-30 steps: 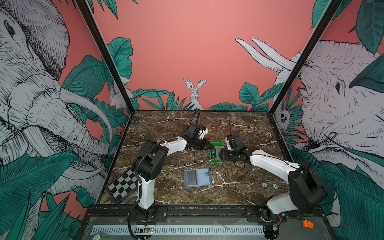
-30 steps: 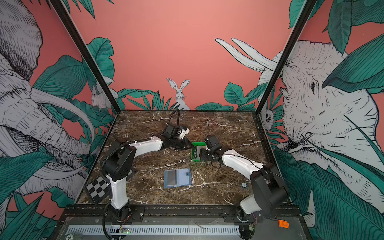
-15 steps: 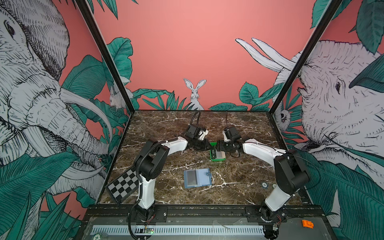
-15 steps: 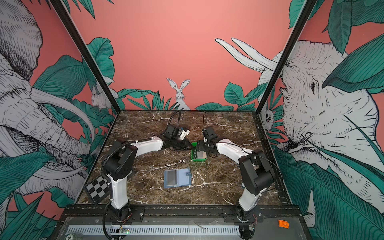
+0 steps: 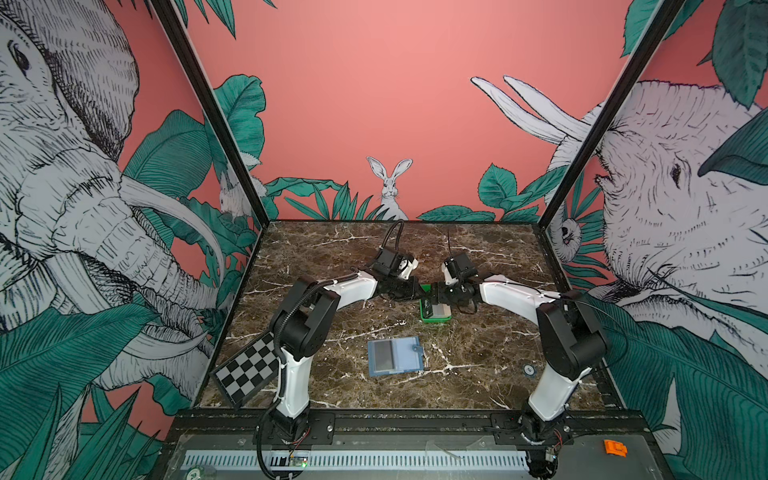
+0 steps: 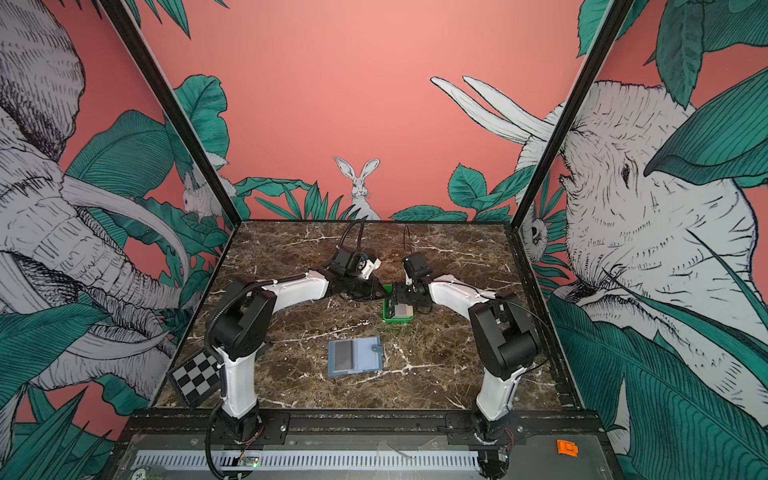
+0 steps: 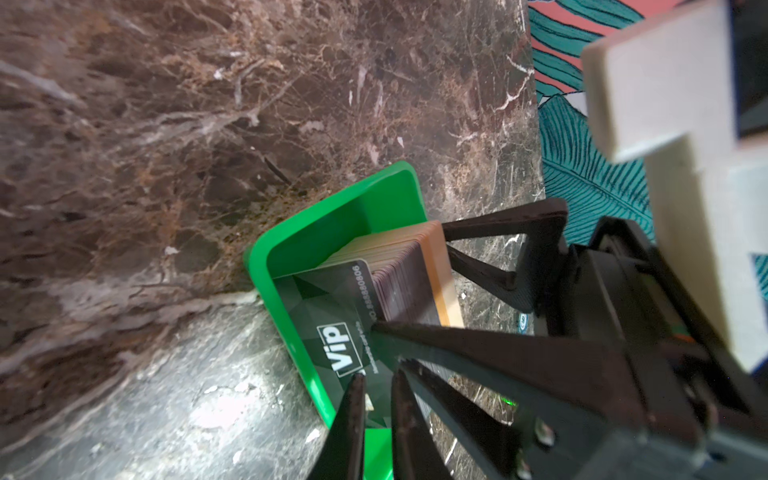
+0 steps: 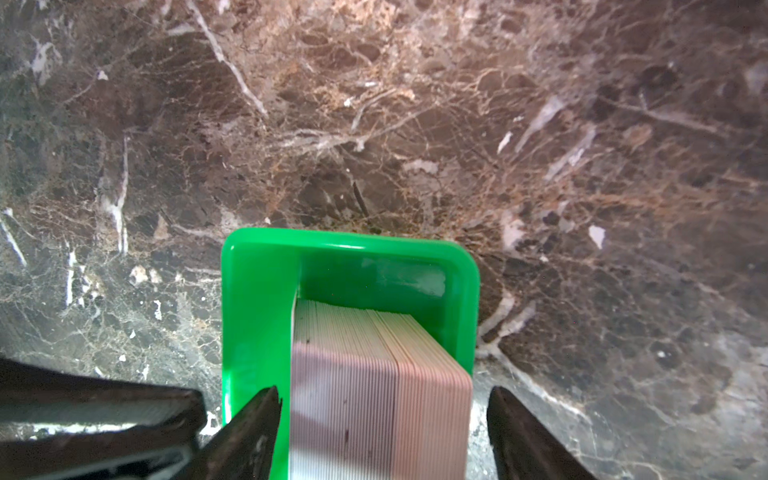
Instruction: Put the credit cards into the card holder
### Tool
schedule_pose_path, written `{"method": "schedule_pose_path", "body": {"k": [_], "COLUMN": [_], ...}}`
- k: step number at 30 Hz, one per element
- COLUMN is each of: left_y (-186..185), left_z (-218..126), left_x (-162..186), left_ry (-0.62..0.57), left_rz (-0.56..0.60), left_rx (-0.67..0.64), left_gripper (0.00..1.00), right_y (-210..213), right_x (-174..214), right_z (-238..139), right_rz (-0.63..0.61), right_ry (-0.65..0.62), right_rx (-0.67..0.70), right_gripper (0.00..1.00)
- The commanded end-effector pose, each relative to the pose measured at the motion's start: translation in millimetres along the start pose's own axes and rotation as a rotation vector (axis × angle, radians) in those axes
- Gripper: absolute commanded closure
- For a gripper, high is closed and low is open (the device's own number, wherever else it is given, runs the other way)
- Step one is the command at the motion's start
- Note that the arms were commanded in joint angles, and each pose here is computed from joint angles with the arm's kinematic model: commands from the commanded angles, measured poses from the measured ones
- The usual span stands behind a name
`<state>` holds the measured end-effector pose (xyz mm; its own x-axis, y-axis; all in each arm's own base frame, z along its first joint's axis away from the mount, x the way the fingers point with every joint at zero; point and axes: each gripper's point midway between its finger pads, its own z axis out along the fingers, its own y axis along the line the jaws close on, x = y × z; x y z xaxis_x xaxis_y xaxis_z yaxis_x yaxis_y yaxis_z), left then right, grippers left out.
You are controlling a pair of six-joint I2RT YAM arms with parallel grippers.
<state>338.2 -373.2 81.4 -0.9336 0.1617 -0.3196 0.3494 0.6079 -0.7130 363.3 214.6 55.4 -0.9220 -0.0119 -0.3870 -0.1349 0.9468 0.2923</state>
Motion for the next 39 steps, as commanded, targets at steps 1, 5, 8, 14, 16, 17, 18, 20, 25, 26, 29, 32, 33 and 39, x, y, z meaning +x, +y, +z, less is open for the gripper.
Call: {"method": "schedule_pose_path", "body": {"k": [1, 5, 8, 14, 16, 17, 18, 20, 25, 26, 29, 32, 33, 39], "left_y": [-6.3, -5.8, -4.7, -2.4, -1.7, -2.1, -2.1, 2.9, 3.1, 3.2, 2.9, 2.3, 2.6, 5.0], "left_z": [3.7, 8.0, 10.7, 14.8, 15.8, 16.4, 16.9, 16.9, 16.1, 16.3, 17.4, 17.5, 18.3, 21.0], "left_x": [1.5, 4.7, 7.2, 12.4, 14.0, 14.4, 15.5, 14.5, 14.3, 14.8, 16.2, 15.6, 16.9, 19.2], "left_ry": [0.018, 0.037, 0.045, 0.065, 0.072, 0.074, 0.079, 0.069, 0.067, 0.068, 0.073, 0.071, 0.075, 0.083], "left_rz": [0.018, 0.017, 0.016, 0.021, 0.018, 0.018, 0.018, 0.021, 0.027, 0.027, 0.024, 0.027, 0.027, 0.022], "left_rx": [0.009, 0.007, 0.002, -0.023, -0.026, -0.026, -0.028, -0.061, -0.071, -0.073, -0.073, -0.073, -0.075, -0.080], "left_gripper": [0.84, 0.84, 0.84, 0.84, 0.84, 0.84, 0.84, 0.84, 0.87, 0.87, 0.87, 0.88, 0.88, 0.90], "right_y": [-1.6, -3.7, -4.6, -4.5, -4.9, -5.0, -4.7, -0.2, 2.7, 2.4, 2.5, -1.1, -1.3, -5.7], "right_x": [-5.4, -10.2, -15.1, -21.5, -21.8, -21.7, -21.3, -20.3, -15.4, -15.5, -16.1, -15.8, -16.3, -16.0], "right_z": [2.2, 1.0, -1.0, -9.5, -11.7, -12.2, -12.8, -12.2, -3.8, -1.6, 3.0, 7.4, 8.2, 12.3], "right_rz": [-0.011, -0.007, -0.004, -0.009, -0.016, -0.018, -0.019, -0.025, -0.026, -0.026, -0.026, -0.025, -0.026, -0.034], "right_ry": [0.003, -0.013, -0.021, -0.036, -0.035, -0.033, -0.031, -0.025, 0.012, 0.015, 0.027, 0.042, 0.043, 0.057], "right_rx": [0.014, 0.021, 0.023, 0.025, 0.029, 0.030, 0.028, 0.003, -0.016, -0.015, -0.013, 0.008, 0.013, 0.039], "right_gripper": [0.23, 0.23, 0.24, 0.24, 0.25, 0.25, 0.25, 0.25, 0.24, 0.24, 0.24, 0.24, 0.24, 0.24]}}
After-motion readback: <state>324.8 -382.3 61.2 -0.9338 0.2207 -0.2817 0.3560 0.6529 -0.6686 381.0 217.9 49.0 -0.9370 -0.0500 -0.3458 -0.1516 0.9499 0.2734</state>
